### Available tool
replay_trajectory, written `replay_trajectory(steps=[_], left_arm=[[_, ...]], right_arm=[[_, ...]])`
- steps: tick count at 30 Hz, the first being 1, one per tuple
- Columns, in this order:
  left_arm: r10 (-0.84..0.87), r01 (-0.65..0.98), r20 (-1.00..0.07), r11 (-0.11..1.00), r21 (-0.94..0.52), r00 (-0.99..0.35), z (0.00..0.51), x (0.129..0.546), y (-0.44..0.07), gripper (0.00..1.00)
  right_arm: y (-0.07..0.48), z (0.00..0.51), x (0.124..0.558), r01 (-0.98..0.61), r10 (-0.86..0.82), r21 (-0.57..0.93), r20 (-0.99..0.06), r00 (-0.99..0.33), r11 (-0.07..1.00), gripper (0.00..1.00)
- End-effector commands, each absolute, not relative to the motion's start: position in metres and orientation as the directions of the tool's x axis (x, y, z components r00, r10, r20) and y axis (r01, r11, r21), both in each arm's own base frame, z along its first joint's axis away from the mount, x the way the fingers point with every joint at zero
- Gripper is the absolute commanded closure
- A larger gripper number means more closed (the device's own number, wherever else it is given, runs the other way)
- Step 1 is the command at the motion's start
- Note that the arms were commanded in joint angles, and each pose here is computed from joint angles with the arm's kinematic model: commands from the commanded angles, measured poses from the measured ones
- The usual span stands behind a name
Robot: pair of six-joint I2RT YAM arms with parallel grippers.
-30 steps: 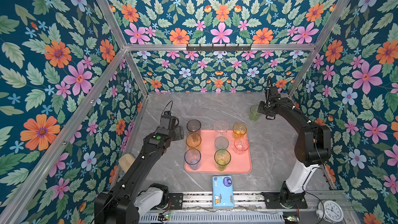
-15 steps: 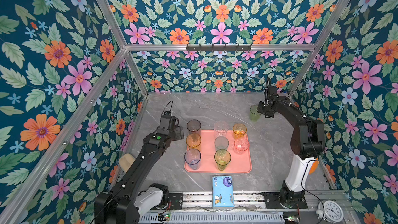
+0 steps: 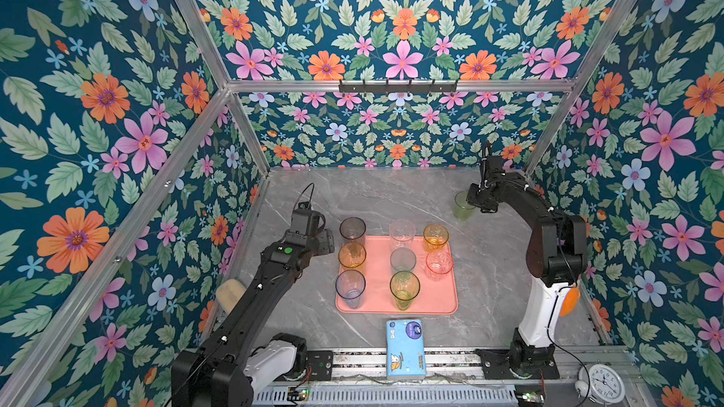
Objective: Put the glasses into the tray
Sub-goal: 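Close the right gripper on the green cup's rim and lift, then carry the green cup with the right gripper to the tray's near corner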
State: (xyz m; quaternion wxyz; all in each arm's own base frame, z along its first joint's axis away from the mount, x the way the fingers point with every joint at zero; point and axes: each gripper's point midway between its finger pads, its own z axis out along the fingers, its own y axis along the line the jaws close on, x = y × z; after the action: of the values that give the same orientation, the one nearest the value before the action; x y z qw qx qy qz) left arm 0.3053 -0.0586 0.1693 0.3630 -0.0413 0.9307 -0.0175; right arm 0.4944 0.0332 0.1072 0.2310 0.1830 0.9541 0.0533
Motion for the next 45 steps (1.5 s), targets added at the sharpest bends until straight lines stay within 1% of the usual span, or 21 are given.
replay_trajectory(steps=[1, 8, 15, 31, 41, 45], left_arm=[[-0.085, -0.063, -0.679, 0.996, -0.057, -0.729, 0.172, 0.307, -0.058, 0.17], [-0.084, -0.061, -0.678, 0.996, -0.058, -0.73, 0.171, 0.307, -0.059, 0.17], [-0.083, -0.058, -0.678, 0.997, -0.059, -0.73, 0.172, 0.308, -0.059, 0.17], [-0.079, -0.051, -0.68, 0.997, -0.061, -0.729, 0.173, 0.308, -0.06, 0.17], [-0.081, -0.047, -0.685, 0.997, -0.068, -0.724, 0.175, 0.307, -0.061, 0.17], [-0.083, -0.047, -0.687, 0.996, -0.071, -0.722, 0.175, 0.307, -0.061, 0.17]], right_arm=[[0.035, 0.103, 0.491, 0.33, 0.377, 0.184, -0.397, -0.837, 0.926, 0.65], [0.038, 0.094, 0.49, 0.327, 0.378, 0.194, -0.365, -0.851, 0.925, 0.71], [0.041, 0.091, 0.489, 0.323, 0.375, 0.199, -0.349, -0.859, 0.925, 0.79], [0.039, 0.104, 0.473, 0.316, 0.359, 0.178, -0.325, -0.875, 0.932, 0.96], [0.035, 0.126, 0.452, 0.312, 0.35, 0.164, -0.336, -0.874, 0.936, 1.0], [0.045, 0.136, 0.435, 0.296, 0.352, 0.208, -0.333, -0.875, 0.932, 1.0]])
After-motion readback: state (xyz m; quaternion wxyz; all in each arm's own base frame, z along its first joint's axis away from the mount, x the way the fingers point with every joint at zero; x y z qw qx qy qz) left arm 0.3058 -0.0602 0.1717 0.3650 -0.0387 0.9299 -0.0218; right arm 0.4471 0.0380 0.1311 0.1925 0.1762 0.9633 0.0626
